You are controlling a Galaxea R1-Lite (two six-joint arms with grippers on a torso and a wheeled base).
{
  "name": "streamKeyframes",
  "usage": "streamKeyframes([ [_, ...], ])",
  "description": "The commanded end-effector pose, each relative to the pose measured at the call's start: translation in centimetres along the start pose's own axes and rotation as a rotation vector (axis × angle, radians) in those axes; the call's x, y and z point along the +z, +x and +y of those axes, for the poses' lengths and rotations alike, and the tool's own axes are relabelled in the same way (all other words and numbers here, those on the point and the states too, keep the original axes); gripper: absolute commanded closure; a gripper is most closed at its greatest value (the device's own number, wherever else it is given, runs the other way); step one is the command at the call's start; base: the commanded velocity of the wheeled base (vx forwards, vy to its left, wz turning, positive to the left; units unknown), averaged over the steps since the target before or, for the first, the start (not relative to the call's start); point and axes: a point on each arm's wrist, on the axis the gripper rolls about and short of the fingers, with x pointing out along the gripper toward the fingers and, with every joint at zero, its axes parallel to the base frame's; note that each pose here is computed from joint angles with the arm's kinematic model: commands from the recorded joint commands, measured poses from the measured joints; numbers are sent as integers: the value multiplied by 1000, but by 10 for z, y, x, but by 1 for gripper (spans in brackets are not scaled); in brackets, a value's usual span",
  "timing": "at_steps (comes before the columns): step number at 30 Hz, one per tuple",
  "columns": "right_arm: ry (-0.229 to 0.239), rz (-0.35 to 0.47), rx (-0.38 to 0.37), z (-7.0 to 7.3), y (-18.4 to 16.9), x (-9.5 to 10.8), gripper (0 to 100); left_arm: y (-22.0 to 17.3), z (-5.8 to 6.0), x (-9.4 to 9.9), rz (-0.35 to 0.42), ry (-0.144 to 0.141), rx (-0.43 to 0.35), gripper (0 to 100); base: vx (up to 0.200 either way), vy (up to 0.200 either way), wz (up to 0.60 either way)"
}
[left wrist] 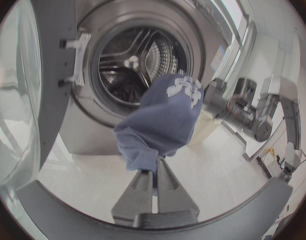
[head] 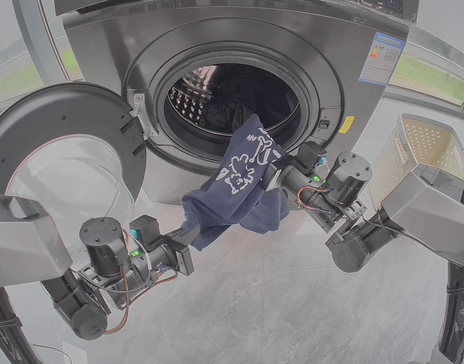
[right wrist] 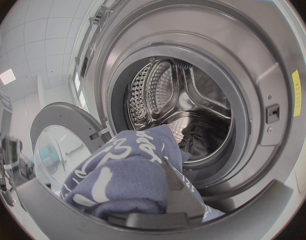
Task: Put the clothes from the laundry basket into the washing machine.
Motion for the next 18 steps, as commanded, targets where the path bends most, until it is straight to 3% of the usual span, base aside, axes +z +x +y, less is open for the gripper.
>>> streamKeyframes([
  [1,5,-38,15,9,4,15,100,13,4,-36,114,-5,4,100,0,0,0],
  [11,7,-34,20,11,4,14,100,15,5,-34,101,-8,5,100,0,0,0],
  [12,7,-32,20,11,4,13,100,15,5,-34,101,-8,5,0,0,0,0],
  [14,7,-35,20,11,4,14,100,14,4,-34,104,-10,3,0,0,0,0],
  [18,6,-42,20,11,9,14,100,-5,0,-48,198,-6,-1,0,0,0,0],
])
